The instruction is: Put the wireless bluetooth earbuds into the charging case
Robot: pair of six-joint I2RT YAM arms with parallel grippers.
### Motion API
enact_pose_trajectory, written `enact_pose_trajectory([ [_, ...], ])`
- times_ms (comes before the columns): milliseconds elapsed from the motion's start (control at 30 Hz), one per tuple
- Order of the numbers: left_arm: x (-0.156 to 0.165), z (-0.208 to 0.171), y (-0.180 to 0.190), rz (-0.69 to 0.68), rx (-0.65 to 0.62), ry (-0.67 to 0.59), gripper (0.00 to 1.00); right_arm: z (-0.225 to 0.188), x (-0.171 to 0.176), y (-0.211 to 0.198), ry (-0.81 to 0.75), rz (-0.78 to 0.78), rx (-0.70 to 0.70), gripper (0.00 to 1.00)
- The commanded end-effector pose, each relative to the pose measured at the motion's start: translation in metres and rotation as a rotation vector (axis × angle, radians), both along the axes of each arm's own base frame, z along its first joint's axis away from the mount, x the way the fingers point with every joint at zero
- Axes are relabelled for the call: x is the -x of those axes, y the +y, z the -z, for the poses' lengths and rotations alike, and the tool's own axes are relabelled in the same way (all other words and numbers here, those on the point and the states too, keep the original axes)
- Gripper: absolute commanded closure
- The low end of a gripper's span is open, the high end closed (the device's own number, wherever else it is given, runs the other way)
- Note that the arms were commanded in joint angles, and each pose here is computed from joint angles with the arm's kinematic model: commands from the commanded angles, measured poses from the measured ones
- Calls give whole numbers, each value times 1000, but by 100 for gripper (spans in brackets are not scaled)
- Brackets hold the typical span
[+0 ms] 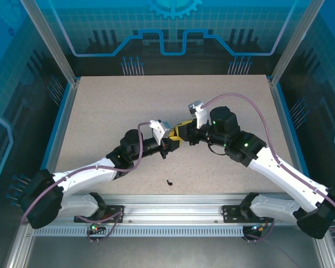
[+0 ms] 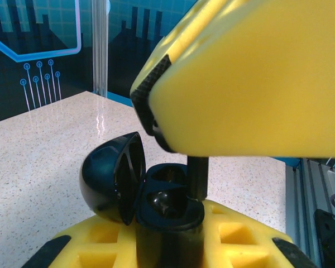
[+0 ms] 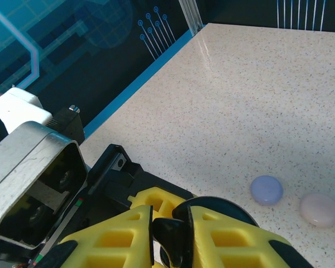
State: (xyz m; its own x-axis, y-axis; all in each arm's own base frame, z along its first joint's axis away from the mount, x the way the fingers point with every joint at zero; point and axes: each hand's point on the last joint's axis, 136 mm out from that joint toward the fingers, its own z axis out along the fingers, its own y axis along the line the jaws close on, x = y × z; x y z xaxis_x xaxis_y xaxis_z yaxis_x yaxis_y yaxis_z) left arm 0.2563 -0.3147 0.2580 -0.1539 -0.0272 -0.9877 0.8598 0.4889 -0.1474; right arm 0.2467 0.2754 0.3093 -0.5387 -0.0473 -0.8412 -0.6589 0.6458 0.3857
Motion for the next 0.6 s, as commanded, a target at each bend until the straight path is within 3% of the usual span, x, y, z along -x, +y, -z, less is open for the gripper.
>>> enact_pose_trajectory([
  [0,8,-29,-2,31,40,-88,100,-17,-1,2,-64,4,-11,79],
  [567,7,-33,-2,27,41,-92,100,6,5,9,-6,-47,55,79],
])
